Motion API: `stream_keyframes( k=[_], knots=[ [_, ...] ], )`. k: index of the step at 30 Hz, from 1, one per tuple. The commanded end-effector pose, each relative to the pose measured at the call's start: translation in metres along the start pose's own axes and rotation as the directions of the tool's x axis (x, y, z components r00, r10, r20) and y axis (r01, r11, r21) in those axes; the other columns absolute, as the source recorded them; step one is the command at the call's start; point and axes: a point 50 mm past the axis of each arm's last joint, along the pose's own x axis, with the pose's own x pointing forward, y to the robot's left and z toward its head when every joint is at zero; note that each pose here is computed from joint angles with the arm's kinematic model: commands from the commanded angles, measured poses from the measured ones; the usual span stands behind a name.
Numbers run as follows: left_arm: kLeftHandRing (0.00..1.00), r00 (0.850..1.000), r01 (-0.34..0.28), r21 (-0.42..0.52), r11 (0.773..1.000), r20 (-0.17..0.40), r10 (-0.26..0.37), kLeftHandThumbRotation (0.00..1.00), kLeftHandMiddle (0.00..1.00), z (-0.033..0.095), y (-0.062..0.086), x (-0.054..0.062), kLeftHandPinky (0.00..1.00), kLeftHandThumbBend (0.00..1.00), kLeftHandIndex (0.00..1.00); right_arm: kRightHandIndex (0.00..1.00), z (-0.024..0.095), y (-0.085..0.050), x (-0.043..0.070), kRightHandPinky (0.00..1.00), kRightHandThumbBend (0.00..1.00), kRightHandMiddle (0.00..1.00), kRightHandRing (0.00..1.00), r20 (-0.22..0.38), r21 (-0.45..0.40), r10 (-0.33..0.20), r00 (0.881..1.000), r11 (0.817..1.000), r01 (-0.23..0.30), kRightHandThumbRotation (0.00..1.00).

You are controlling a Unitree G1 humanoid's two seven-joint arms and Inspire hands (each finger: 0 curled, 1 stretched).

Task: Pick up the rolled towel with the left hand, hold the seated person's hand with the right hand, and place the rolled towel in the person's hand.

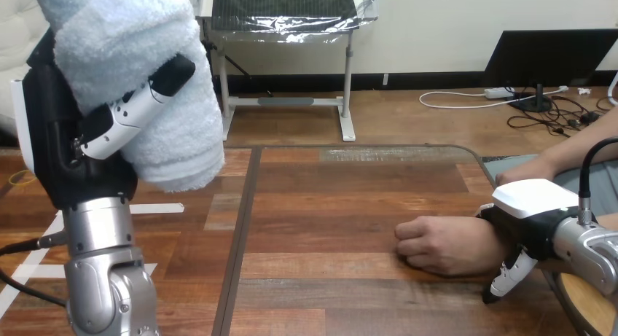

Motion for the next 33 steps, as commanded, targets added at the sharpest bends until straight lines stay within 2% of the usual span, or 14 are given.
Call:
stream_keyframes(
  k=[1, 33],
  knots=[
    [0.26, 0.994, 0.039, -0.016, 0.999, 0.104, -0.037, 0.00, 0.33, 0.0172, -0.0103, 0.0132, 0.20, 0.51, 0.37, 0.82, 0.0099, -0.0222, 0.0020, 0.65, 1.00, 0.81, 0.80, 0.031, -0.016, -0.075, 0.997, 0.997, 0.076, 0.32],
    [0.26, 0.994, 0.034, -0.016, 0.999, 0.101, -0.032, 0.00, 0.33, 0.0165, -0.0099, 0.0119, 0.20, 0.50, 0.37, 0.81, 0.0059, -0.0211, 0.0019, 0.63, 1.00, 0.80, 0.79, 0.027, -0.019, -0.064, 0.998, 0.998, 0.064, 0.32]
  ],
)
